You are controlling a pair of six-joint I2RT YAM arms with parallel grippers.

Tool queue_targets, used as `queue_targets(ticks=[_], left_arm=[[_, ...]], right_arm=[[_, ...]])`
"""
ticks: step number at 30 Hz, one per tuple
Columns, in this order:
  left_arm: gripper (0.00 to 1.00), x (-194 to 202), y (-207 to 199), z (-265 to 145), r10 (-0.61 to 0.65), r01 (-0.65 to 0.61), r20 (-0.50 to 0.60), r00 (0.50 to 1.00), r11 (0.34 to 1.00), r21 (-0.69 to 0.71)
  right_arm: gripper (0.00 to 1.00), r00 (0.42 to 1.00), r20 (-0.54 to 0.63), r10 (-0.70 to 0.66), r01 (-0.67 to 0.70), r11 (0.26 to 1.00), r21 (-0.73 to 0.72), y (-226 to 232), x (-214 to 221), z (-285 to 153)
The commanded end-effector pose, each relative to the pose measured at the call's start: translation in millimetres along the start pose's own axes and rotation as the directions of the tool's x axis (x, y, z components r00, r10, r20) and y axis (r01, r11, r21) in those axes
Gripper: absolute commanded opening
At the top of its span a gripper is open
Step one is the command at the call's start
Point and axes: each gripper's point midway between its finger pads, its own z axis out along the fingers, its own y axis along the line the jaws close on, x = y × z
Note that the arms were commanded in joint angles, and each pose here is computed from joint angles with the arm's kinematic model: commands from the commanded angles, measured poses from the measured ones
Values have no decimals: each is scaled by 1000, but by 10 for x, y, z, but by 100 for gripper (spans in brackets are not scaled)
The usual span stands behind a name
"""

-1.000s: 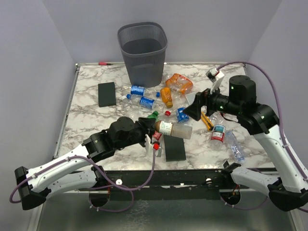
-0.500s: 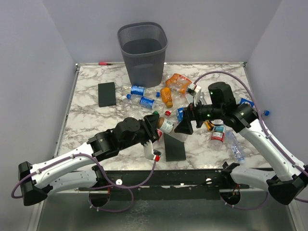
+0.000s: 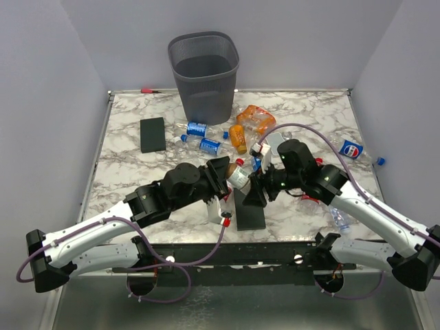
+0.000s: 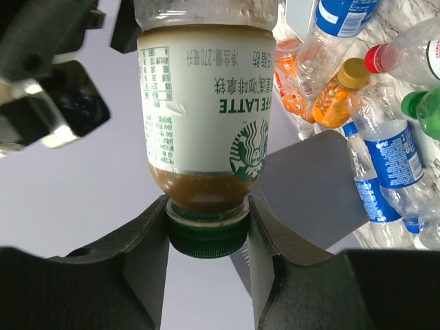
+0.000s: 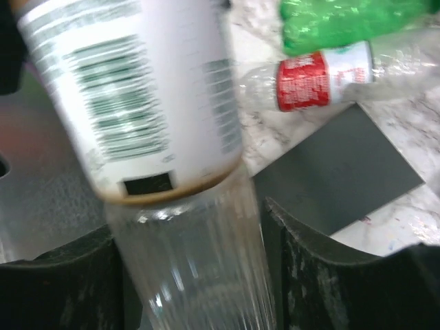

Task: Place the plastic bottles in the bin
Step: Pick up the plastic bottle at the center of the board.

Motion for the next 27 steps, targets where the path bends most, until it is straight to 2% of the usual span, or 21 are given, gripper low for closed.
queue_targets(ticks=[1, 2, 4, 5, 6, 7, 11, 13, 14, 15, 17, 20, 21, 23, 24, 27], left_arm=[[0, -2, 149, -54, -20, 21, 13, 1000, 999, -41], [6, -3, 143, -54, -26, 27, 13, 1000, 999, -41], [27, 4, 149, -62, -63, 63, 13, 998, 997, -51], [46, 6, 155, -69, -93, 94, 13, 996, 994, -60], [92, 18, 155, -75, -126, 126, 9, 992, 990, -70], [98, 38, 146, -85, -158, 158, 0, 987, 984, -77], [99, 87, 114, -148, -304, 300, -16, 953, 947, -114], [99, 76, 164, -205, -439, 436, 23, 898, 886, -159], [99, 62, 195, -230, -529, 530, 55, 847, 828, -183], [99, 63, 257, -256, -627, 630, 94, 774, 746, -214], [99, 33, 389, -282, -810, 829, 195, 553, 512, -227], [99, -84, 749, -294, -928, 988, 347, 134, 98, -119], [99, -101, 875, -288, -922, 996, 387, 1, -33, -82], [99, -169, 1118, -292, -853, 972, 475, -215, -233, 22], [99, -202, 1269, -328, -788, 947, 534, -307, -309, 89], [99, -136, 1631, -374, -573, 842, 638, -515, -478, 250]], right_arm=[[50, 992, 118, -49, 43, 998, 49, -35, -178, -79], [46, 991, 122, -51, 45, 998, 54, -40, -176, -90], [42, 990, 130, -57, 49, 997, 62, -43, -176, -119], [40, 989, 137, -59, 50, 996, 68, -42, -185, -144], [39, 987, 147, -61, 50, 996, 73, -34, -200, -174], [38, 985, 163, -65, 52, 996, 79, -24, -219, -216], [38, 965, 253, -65, 16, 982, 191, -125, -330, -452], [38, 935, 349, -64, -44, 956, 292, -255, -436, -656], [38, 918, 391, -66, -73, 941, 330, -314, -461, -745], [38, 893, 444, -73, -102, 928, 357, -351, -508, -854], [39, 836, 543, -85, -144, 920, 365, -374, -568, -999], [39, 753, 651, -97, -147, 940, 309, -287, -634, -1114], [39, 731, 675, -97, -144, 946, 291, -265, -642, -1126], [39, 696, 713, -88, -144, 955, 258, -228, -662, -1141], [39, 685, 723, -84, -140, 960, 244, -213, -668, -1133], [38, 673, 736, -76, -116, 972, 206, -148, -702, -1094]])
